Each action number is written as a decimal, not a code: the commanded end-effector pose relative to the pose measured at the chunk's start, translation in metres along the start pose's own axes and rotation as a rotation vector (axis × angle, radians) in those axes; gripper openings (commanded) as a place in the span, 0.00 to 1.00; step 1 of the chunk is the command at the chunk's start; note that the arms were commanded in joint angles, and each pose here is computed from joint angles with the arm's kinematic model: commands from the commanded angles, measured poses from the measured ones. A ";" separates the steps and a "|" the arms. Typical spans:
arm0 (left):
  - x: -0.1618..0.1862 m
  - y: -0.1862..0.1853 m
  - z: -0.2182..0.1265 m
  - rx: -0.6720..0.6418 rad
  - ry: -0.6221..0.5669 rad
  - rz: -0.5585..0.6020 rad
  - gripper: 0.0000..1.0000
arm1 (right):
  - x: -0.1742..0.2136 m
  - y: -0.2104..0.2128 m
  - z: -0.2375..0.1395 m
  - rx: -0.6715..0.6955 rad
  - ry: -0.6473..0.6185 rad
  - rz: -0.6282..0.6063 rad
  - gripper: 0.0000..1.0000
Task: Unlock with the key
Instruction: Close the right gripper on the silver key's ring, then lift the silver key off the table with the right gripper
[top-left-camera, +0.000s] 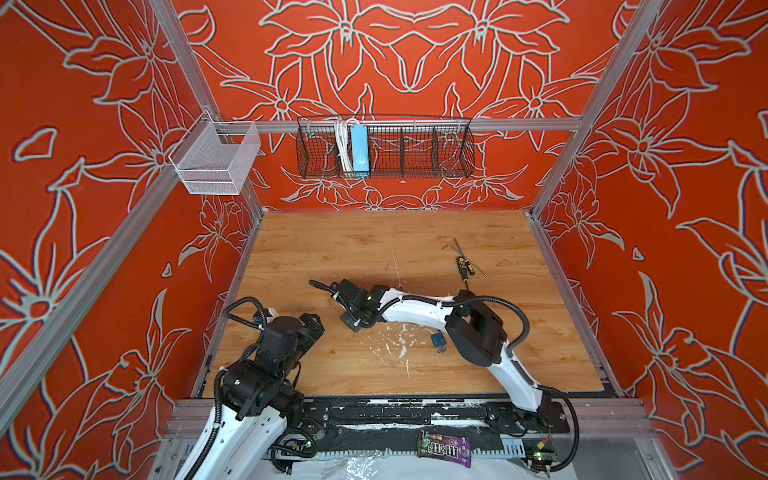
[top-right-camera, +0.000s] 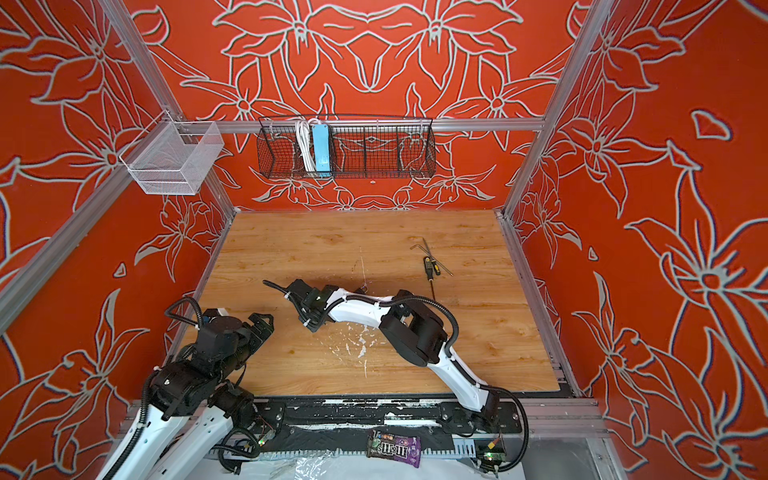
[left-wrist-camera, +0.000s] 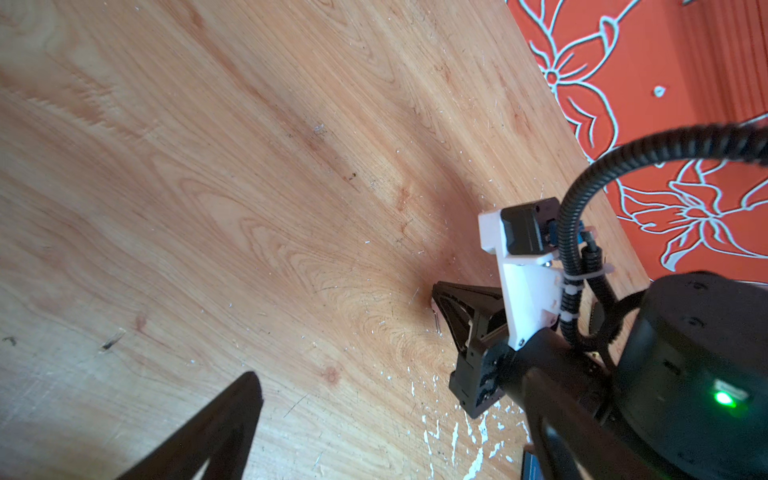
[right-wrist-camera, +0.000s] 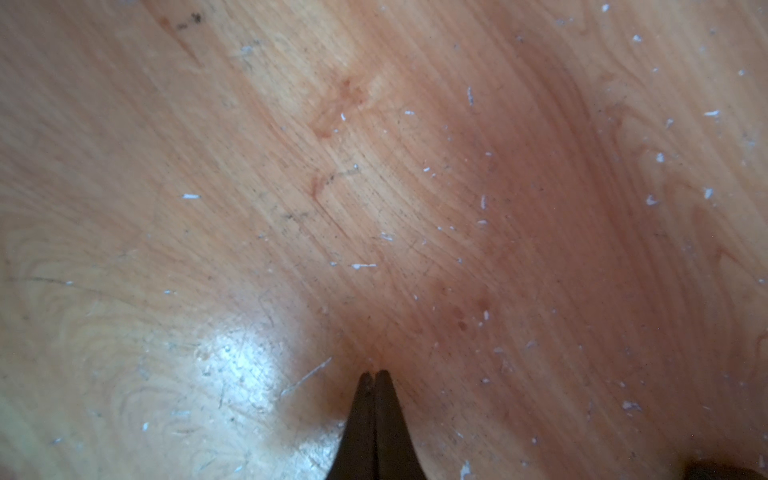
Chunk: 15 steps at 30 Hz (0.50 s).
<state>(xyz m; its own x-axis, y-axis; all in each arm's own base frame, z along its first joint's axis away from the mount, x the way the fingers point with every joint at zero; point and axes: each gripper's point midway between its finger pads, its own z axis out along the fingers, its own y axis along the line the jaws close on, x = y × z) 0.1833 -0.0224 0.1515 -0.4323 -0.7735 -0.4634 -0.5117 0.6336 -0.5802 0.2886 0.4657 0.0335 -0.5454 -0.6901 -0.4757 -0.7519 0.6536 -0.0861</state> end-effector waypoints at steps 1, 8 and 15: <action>-0.002 0.000 0.000 0.001 -0.010 -0.011 0.98 | 0.002 -0.005 -0.013 0.009 0.000 -0.002 0.00; -0.005 -0.004 -0.004 0.010 -0.016 -0.002 0.98 | -0.007 -0.004 -0.021 -0.006 -0.031 -0.004 0.00; -0.005 -0.009 -0.004 0.023 -0.009 0.009 0.98 | -0.017 -0.008 -0.045 -0.016 -0.092 0.030 0.00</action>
<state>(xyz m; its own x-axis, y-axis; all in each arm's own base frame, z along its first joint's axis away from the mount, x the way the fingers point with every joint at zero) 0.1841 -0.0235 0.1526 -0.4373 -0.7691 -0.4661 -0.5040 0.6388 -0.5813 0.2830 0.4557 0.0514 -0.5408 -0.6807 -0.4941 -0.7515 0.6549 -0.0798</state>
